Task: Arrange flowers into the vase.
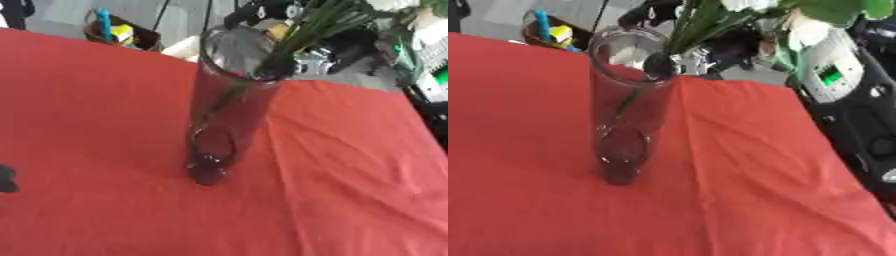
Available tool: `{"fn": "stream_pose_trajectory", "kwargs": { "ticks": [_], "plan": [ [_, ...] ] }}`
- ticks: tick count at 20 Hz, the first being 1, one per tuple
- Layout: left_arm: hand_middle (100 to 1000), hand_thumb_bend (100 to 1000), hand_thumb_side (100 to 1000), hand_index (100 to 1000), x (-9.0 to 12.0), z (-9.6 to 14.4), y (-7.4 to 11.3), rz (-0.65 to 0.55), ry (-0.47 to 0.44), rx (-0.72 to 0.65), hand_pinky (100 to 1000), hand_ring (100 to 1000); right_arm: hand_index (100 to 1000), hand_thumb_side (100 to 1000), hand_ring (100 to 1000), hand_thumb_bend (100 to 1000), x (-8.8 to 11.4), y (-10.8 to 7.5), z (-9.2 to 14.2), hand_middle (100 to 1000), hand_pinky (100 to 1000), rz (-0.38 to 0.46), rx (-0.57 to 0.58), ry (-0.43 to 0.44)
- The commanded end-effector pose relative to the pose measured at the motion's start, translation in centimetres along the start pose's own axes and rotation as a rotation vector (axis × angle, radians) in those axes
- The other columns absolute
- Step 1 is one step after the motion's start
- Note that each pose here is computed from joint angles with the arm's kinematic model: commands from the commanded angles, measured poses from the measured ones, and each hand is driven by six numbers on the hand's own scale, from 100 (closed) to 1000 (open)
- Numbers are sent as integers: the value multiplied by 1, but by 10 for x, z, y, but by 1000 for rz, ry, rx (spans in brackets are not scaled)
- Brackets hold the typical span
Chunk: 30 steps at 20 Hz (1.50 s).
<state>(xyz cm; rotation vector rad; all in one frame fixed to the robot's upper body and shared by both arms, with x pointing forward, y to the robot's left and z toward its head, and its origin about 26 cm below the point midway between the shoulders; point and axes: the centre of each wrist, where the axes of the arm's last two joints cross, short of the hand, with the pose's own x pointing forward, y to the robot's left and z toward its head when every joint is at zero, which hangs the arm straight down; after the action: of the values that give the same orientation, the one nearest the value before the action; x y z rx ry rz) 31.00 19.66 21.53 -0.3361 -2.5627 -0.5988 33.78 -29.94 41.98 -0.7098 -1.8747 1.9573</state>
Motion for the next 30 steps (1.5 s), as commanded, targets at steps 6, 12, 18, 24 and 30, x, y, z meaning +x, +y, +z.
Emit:
{"fn": "stream_pose_trajectory", "kwargs": {
  "ticks": [6, 12, 18, 24, 30],
  "plan": [
    [822, 100, 984, 778, 6, -2, 4, -23, -13, -14, 542, 615, 995, 1000, 1000, 331, -4, -11, 17, 904, 933, 14, 84, 34],
    [822, 100, 983, 777, 6, -2, 3, -20, -12, -17, 542, 615, 1000, 1000, 1000, 353, -4, -13, 20, 906, 931, 3, 70, 23],
    [823, 100, 984, 777, 6, -2, 3, -17, -10, -18, 542, 616, 1000, 1000, 1000, 397, -4, -14, 22, 902, 926, 5, 27, 26],
    [824, 100, 984, 775, 6, -2, 3, -18, -5, -27, 543, 617, 1000, 1000, 1000, 419, -1, -14, 22, 890, 933, -7, -19, -20],
    [825, 100, 983, 774, 6, -1, 3, -17, -2, -30, 543, 618, 1000, 1000, 1000, 403, -1, -17, 26, 886, 935, -30, -43, -46]
  ]
}}
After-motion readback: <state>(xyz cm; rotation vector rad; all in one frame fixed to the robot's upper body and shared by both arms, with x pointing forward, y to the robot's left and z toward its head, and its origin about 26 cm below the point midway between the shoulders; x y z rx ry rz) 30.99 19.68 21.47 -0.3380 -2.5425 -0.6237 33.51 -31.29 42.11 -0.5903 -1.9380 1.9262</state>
